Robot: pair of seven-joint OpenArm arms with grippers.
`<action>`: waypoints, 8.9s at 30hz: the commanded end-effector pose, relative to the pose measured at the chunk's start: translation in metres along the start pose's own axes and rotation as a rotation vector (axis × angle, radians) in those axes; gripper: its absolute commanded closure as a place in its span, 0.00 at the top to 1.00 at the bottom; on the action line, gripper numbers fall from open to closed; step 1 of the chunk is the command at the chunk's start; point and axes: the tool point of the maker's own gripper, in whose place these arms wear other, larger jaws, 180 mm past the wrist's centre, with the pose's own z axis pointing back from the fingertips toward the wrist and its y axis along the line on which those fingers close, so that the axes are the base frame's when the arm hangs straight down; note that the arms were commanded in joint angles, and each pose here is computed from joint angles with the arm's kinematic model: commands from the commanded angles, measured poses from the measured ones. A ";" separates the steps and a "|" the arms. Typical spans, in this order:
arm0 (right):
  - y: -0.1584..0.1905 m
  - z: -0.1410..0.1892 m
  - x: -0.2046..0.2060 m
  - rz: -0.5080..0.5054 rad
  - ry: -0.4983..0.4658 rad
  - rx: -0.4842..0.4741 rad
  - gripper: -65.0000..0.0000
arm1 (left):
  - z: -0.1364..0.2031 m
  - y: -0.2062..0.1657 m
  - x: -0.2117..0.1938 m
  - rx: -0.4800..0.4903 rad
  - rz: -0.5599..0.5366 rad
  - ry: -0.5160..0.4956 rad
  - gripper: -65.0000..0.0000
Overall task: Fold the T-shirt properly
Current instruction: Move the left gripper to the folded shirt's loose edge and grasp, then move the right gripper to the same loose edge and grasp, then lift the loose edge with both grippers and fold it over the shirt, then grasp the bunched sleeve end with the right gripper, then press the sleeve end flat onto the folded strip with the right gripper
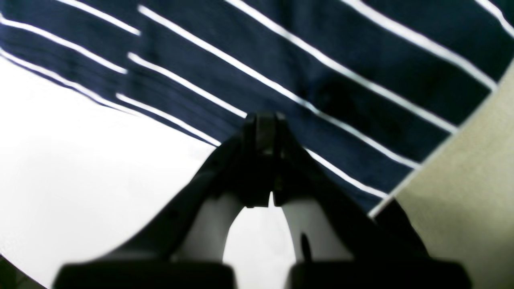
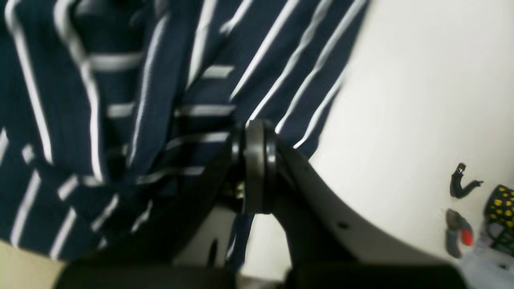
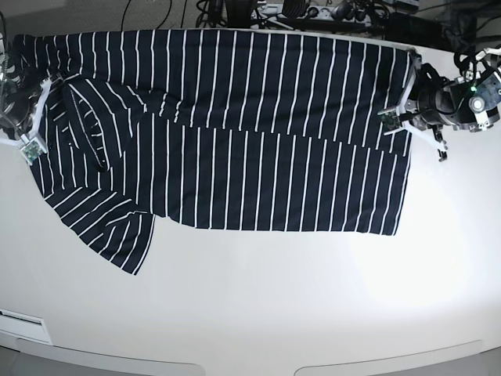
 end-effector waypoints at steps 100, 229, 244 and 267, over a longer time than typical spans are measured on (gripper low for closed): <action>-0.071 -0.101 0.188 -0.586 -0.522 0.470 0.00 | -0.055 0.199 0.063 -0.312 1.100 -0.629 0.00; 0.053 0.006 0.129 -0.052 -0.334 0.755 0.00 | -0.007 0.057 -0.015 -0.495 0.632 -0.189 0.55; 0.110 0.051 0.065 0.139 -0.215 0.781 0.00 | -0.007 0.057 -0.015 -0.495 0.632 -0.189 0.55; 0.074 0.032 -0.002 0.259 0.078 0.589 0.00 | -0.007 0.057 -0.015 -0.495 0.632 -0.189 0.55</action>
